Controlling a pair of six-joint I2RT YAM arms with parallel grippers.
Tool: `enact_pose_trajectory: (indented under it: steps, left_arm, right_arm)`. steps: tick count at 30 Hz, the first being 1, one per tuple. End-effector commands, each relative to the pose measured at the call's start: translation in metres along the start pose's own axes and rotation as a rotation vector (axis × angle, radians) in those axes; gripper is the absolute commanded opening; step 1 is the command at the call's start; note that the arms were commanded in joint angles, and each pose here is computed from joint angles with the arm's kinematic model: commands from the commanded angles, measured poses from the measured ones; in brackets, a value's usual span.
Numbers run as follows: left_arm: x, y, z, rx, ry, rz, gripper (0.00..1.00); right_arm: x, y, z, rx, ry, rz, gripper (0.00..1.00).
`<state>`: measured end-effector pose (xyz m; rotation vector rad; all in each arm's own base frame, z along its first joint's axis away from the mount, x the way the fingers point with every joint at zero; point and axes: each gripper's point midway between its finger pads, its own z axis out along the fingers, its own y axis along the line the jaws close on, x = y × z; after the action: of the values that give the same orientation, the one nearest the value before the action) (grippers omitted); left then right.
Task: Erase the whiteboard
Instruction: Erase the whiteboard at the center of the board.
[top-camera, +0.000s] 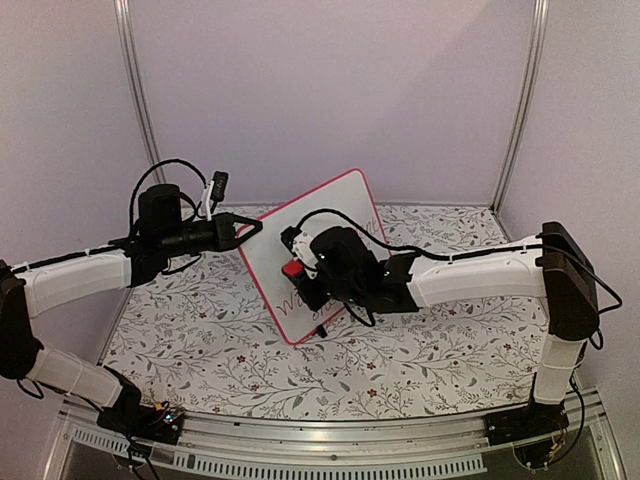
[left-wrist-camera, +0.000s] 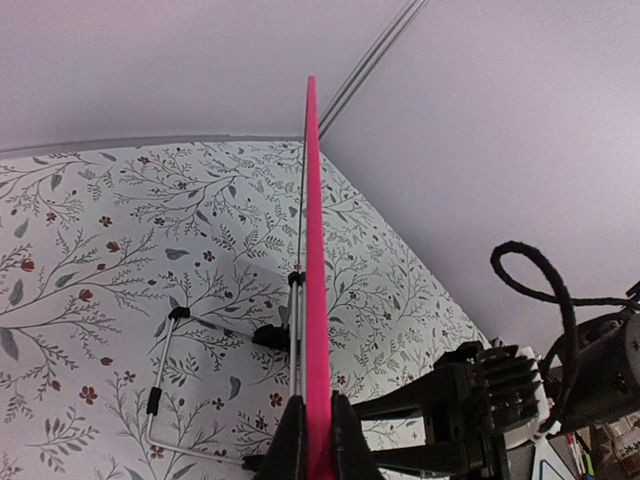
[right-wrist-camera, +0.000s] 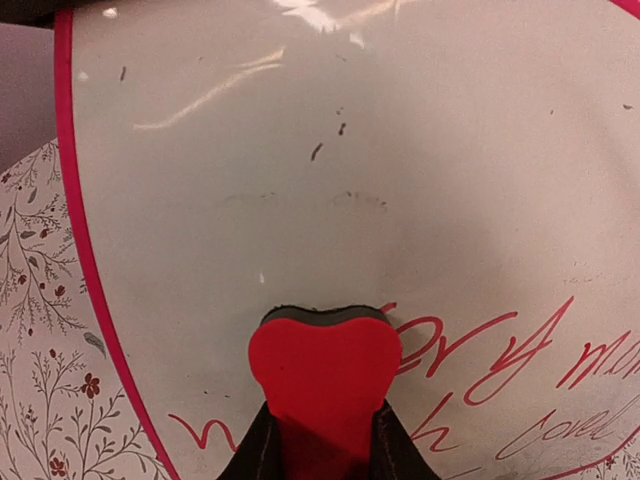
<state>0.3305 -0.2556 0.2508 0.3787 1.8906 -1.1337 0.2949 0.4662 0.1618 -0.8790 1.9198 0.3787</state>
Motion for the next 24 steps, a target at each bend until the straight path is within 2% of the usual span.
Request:
enact_pose_trajectory:
  steps: [1,11,24]
  left_arm:
    - [0.001,-0.028,-0.002,0.11,0.017,0.002,0.0]
    - [0.0,-0.029,-0.002,0.113,0.016,0.004,0.0]
    - [0.0,-0.03,-0.002,0.115,0.016,0.004,0.0]
  right_arm:
    - [-0.022,-0.014,0.011,0.039,-0.044,0.002,0.24]
    - [-0.031,-0.02,0.018,0.049,-0.054,-0.029,0.24]
    - [0.028,-0.023,0.014,0.045,0.037,0.015,0.24]
